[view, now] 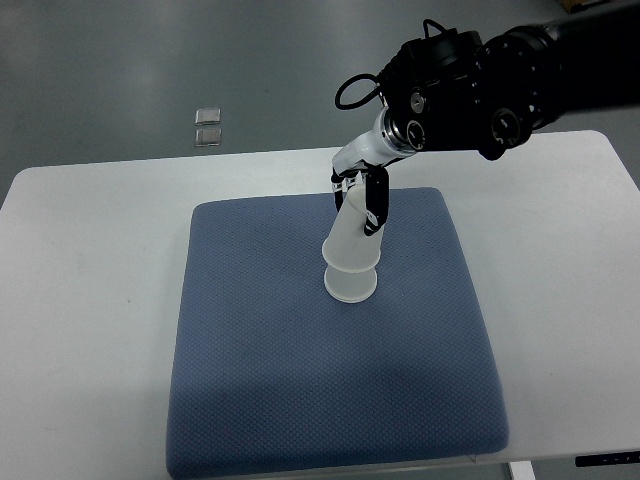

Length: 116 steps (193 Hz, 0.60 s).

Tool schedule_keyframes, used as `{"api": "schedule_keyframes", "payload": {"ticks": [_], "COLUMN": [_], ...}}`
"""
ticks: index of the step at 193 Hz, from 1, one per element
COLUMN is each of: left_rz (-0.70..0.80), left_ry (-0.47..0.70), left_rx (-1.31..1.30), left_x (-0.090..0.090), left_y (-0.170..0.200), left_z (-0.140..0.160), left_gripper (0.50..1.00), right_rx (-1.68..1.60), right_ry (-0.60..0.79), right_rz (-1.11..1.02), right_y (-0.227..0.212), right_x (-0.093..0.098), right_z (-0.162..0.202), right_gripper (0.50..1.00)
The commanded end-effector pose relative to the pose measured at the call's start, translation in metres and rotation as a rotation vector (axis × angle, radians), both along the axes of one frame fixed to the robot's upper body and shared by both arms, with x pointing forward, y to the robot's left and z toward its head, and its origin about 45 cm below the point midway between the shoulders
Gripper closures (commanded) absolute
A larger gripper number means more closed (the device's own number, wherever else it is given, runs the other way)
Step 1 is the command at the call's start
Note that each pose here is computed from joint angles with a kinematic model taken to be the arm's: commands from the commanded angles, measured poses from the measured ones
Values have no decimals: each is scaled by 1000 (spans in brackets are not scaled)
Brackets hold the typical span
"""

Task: Stack paper cups
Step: 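Lower the held cup down over the cup on the pad, then open the right hand fingers to release the stacked cup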

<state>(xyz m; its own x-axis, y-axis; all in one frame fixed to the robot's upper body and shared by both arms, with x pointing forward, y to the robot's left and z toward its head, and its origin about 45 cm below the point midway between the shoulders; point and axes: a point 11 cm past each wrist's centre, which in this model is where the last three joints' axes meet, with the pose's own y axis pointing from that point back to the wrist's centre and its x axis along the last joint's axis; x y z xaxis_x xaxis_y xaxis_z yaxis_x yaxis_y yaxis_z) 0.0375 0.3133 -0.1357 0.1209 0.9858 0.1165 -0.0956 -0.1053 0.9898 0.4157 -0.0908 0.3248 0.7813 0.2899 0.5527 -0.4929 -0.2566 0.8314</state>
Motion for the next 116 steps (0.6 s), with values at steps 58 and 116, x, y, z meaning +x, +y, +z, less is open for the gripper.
{"api": "schedule_keyframes", "payload": {"ticks": [58, 116], "left_rz": [0, 0], "left_ry": [0, 0], "left_rx": [1, -1], "left_x": [0, 0], "left_y": [0, 0], "left_z": [0, 0], "left_gripper": [500, 500], "right_rx": [12, 26], "right_ry": [15, 21], "right_rz": [-15, -14], "right_y": [-3, -1], "right_x": [-1, -1], "right_z": [-14, -16], "right_gripper": [691, 603]}}
